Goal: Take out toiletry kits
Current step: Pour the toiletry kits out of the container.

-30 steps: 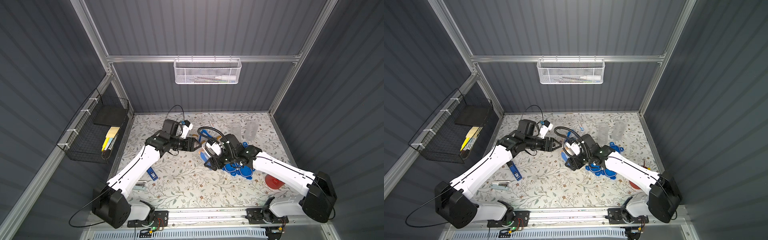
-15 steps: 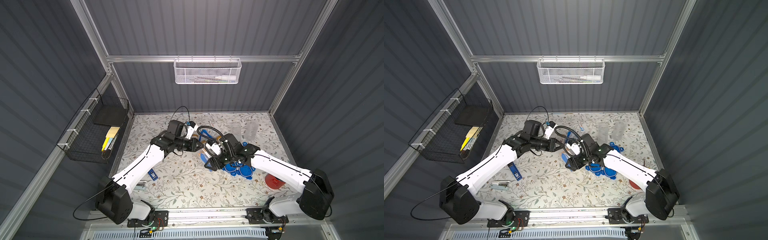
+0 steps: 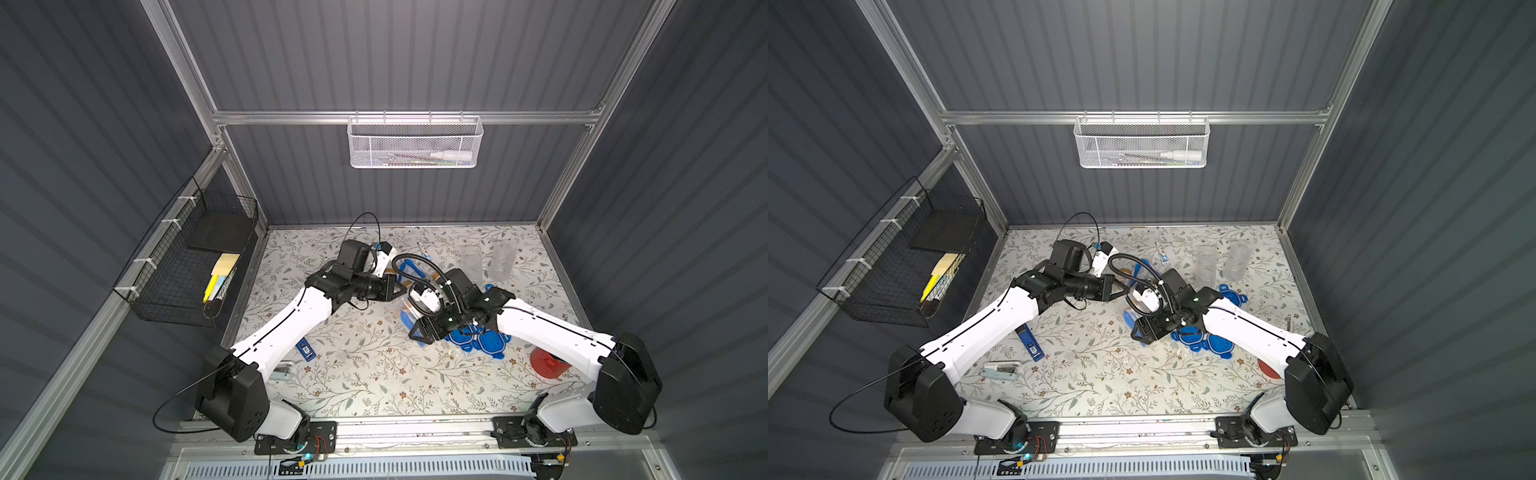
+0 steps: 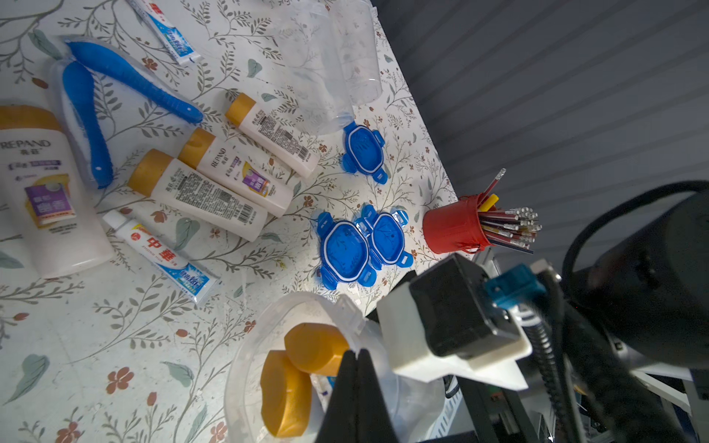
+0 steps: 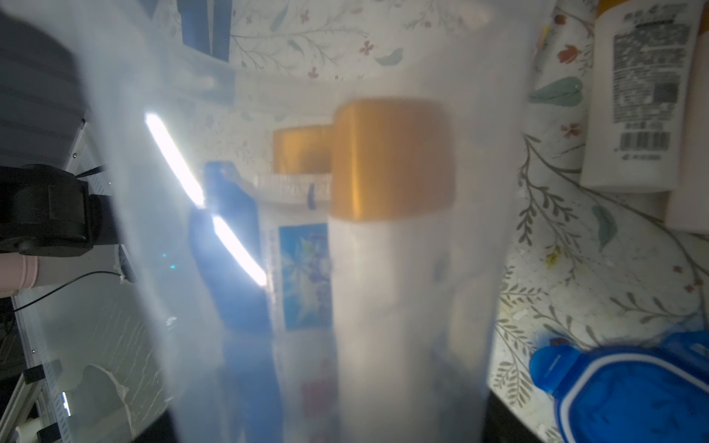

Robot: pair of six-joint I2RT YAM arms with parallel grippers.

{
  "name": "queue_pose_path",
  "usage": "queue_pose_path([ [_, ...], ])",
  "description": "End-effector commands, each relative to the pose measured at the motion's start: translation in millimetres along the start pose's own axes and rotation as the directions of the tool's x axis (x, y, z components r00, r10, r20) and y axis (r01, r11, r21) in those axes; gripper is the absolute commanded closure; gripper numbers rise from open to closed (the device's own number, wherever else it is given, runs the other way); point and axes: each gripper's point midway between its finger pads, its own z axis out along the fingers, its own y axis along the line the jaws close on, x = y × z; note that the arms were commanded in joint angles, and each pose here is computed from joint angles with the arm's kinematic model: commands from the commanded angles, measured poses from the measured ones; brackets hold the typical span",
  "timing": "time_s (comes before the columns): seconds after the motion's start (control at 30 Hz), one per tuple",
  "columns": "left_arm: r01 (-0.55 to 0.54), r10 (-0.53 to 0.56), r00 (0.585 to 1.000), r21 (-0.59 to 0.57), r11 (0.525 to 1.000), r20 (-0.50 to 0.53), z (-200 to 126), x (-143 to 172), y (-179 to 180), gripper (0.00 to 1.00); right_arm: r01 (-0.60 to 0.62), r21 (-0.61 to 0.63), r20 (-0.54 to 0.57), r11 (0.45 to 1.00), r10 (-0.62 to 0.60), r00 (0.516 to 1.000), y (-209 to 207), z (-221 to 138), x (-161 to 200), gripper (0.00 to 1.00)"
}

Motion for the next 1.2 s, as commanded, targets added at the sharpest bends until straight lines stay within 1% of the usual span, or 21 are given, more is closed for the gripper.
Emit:
queue_pose_path([
  [0.0, 0.047, -0.053, 0.996, -0.081, 0.996, -0.075, 3.3, 21.4, 15.8, 0.98, 0.016, 0.015, 0.089, 1.0, -0.017, 0.996, -4.9, -0.7, -28.2, 0.61],
  [0.13, 0.057, -0.073, 0.994, -0.176, 0.983, -0.084, 0.0, 26.0, 31.8, 0.98, -0.02, 0.045, 0.021, 0.999, 0.019, 1.0, -18.1, 11.1, -18.2, 0.62],
  [0.2, 0.064, -0.08, 0.993, -0.18, 0.982, -0.086, 0.9, 28.7, 34.0, 0.98, -0.029, 0.043, -0.002, 0.999, 0.029, 1.0, -19.9, 15.1, -16.0, 0.62],
  [0.33, 0.081, -0.09, 0.993, -0.114, 0.99, -0.081, 7.7, 29.6, 27.2, 0.97, -0.031, 0.025, -0.016, 0.999, 0.032, 0.999, -17.9, 18.9, -16.2, 0.61],
  [0.43, 0.098, -0.102, 0.992, -0.057, 0.994, -0.073, 13.3, 29.3, 21.5, 0.89, -0.03, 0.016, -0.01, 0.999, 0.03, 1.0, -16.0, 18.2, -19.5, 0.61],
  [0.5, 0.11, -0.112, 0.991, -0.041, 0.993, -0.072, 17.4, 30.8, 22.2, 0.88, -0.03, 0.008, -0.007, 1.0, 0.03, 1.0, -14.5, 17.8, -20.8, 0.6],
  [0.77, 0.162, -0.164, 0.983, -0.031, 0.986, -0.077, 34.9, 37.7, 34.8, 0.88, -0.031, -0.019, -0.007, 0.999, 0.031, 1.0, -8.9, 15.9, -24.2, 0.6],
  [0.97, 0.181, -0.187, 0.977, -0.065, 0.981, -0.099, 42.8, 45.3, 46.9, 0.89, -0.022, -0.025, 0.008, 0.999, 0.022, 1.0, -5.4, 10.9, -27.8, 0.6],
  [1.07, 0.181, -0.184, 0.979, -0.043, 0.983, -0.086, 40.0, 40.3, 40.4, 0.9, -0.027, -0.023, -0.007, 0.999, 0.027, 1.0, -6.9, 13.8, -26.3, 0.6],
  [1.17, 0.156, -0.156, 0.987, -0.012, 0.988, -0.034, 28.6, 25.3, 23.8, 0.9, -0.034, -0.024, -0.026, 0.999, 0.033, 0.999, -9.1, 19.5, -22.7, 0.6],
])
